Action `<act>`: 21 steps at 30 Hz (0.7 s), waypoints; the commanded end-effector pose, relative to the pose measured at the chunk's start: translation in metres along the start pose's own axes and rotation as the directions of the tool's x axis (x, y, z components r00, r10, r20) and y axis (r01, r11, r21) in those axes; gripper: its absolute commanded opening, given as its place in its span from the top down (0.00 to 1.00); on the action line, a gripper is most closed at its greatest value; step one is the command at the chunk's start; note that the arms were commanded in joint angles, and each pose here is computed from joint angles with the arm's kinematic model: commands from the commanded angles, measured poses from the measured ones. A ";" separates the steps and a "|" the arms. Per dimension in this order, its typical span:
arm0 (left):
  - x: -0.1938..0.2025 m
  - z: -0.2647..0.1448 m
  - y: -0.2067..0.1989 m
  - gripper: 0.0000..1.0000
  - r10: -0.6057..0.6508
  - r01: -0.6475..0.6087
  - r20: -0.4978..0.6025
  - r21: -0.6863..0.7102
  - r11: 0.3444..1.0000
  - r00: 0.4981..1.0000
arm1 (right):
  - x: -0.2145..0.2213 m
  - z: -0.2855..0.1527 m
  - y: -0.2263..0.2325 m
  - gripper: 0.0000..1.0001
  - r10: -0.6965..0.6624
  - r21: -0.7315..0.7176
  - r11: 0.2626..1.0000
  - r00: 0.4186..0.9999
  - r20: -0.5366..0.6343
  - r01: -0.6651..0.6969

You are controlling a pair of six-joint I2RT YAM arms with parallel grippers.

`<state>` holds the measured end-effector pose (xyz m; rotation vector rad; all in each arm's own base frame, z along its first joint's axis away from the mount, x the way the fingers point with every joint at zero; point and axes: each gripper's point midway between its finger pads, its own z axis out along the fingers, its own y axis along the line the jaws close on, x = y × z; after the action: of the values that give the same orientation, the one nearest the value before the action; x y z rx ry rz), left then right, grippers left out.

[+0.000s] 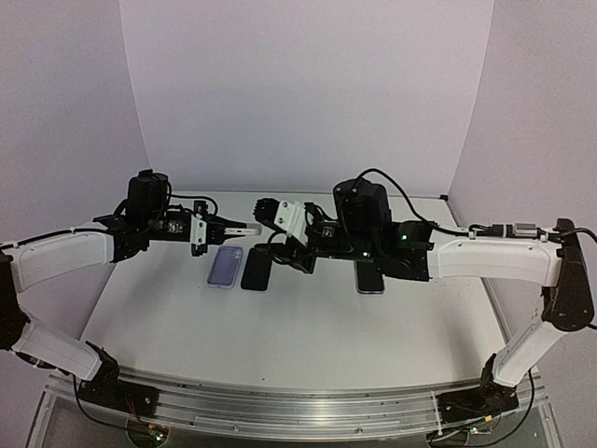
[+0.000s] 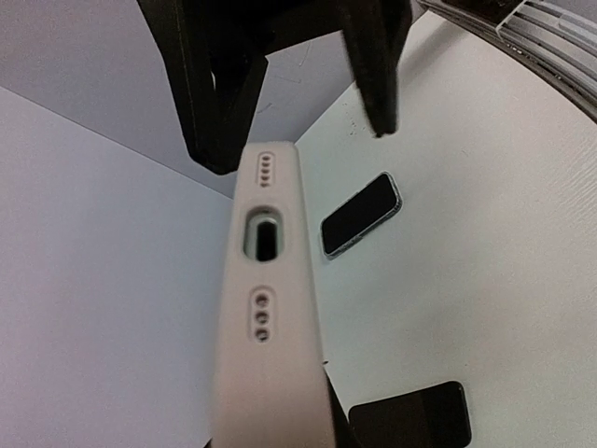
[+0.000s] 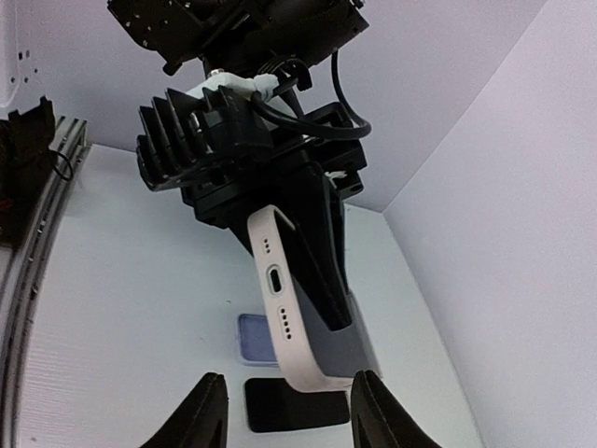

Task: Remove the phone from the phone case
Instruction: Remove the phone case from the phone.

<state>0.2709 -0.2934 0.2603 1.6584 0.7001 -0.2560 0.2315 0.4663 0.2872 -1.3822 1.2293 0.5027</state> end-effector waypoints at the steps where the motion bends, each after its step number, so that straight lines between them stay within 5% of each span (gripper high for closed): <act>1: -0.032 -0.009 0.042 1.00 0.056 -0.051 0.058 -0.084 0.995 0.997 | -0.030 -0.002 -0.026 0.68 -0.093 0.124 0.989 0.991 0.093 0.081; 6: -0.034 -0.007 0.044 1.00 0.041 -0.035 0.064 -0.086 0.996 0.997 | -0.028 0.002 -0.025 0.81 -0.086 0.121 0.990 0.992 0.095 0.074; 16: -0.040 -0.008 0.045 1.00 0.041 -0.034 0.084 -0.086 0.996 0.996 | -0.013 0.004 -0.030 0.77 -0.072 0.164 0.984 0.997 0.039 0.065; 21: -0.042 -0.008 0.049 1.00 0.027 -0.018 0.091 -0.091 0.996 0.995 | -0.009 0.007 -0.028 0.85 -0.072 0.151 0.986 0.997 0.028 0.067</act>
<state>0.2705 -0.2975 0.2728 1.6251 0.7447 -0.3094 0.2487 0.4681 0.3024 -1.3098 1.1628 0.3954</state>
